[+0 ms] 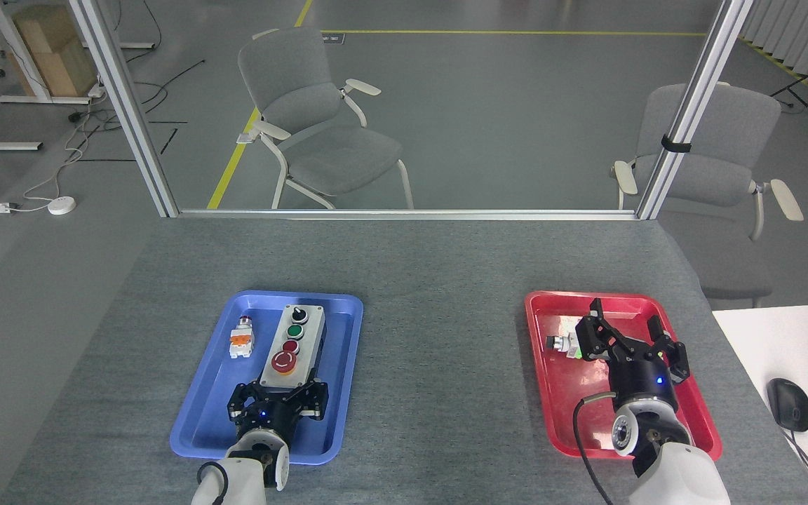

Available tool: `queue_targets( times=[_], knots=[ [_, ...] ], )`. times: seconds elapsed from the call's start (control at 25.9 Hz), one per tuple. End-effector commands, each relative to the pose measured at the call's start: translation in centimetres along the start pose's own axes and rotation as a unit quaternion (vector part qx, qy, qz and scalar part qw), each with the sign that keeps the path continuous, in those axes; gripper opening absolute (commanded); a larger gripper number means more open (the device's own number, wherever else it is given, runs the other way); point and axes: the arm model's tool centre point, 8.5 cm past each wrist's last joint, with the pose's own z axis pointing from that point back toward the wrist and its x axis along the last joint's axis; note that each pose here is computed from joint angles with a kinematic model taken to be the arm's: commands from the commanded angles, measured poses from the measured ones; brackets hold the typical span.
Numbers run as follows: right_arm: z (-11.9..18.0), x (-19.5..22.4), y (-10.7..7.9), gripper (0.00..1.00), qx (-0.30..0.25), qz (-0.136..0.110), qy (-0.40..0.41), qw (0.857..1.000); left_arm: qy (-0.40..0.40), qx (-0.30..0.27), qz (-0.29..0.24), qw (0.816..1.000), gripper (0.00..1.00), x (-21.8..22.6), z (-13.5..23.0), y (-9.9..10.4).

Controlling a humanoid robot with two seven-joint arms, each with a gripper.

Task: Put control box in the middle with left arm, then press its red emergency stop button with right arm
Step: 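Drag the control box off the blue tray toward the table middle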

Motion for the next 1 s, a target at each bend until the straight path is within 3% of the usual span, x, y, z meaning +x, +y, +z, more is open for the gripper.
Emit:
queue_targets(
  times=[0.0,0.08,0.19,0.31,0.46,0.62,0.97],
  knots=[
    [-0.1,0.0,-0.1,1.0,-0.001,0.0,0.0,1.0,-0.007,-0.002,0.0,1.0,0.32,0.0,-0.2,0.3],
    [-0.1,0.0,-0.1,1.0,-0.001,0.0,0.0,1.0,-0.012,0.002,0.002,1.0,0.0,0.0,-0.2,0.6],
    [-0.1,0.0,-0.1,1.0,-0.001,0.0,0.001,1.0,-0.021,0.008,0.024,0.999,0.0,-0.2,-0.3,1.1],
    [-0.4,0.2,-0.5,1.0,-0.005,-0.002,-0.001,1.0,-0.04,0.069,0.046,0.996,0.0,-0.2,0.3,5.0],
    [-0.4,0.2,-0.5,1.0,-0.005,-0.002,-0.001,1.0,-0.103,0.133,0.057,0.984,0.0,0.7,4.6,6.7],
    [-0.4,0.0,-0.6,1.0,-0.006,0.0,-0.001,1.0,-0.185,0.14,0.042,0.972,0.0,6.4,8.2,6.5],
    [-0.4,0.2,-0.6,1.0,-0.007,-0.003,0.0,1.0,-0.276,0.116,0.021,0.954,0.0,14.9,10.5,4.9]
  ],
)
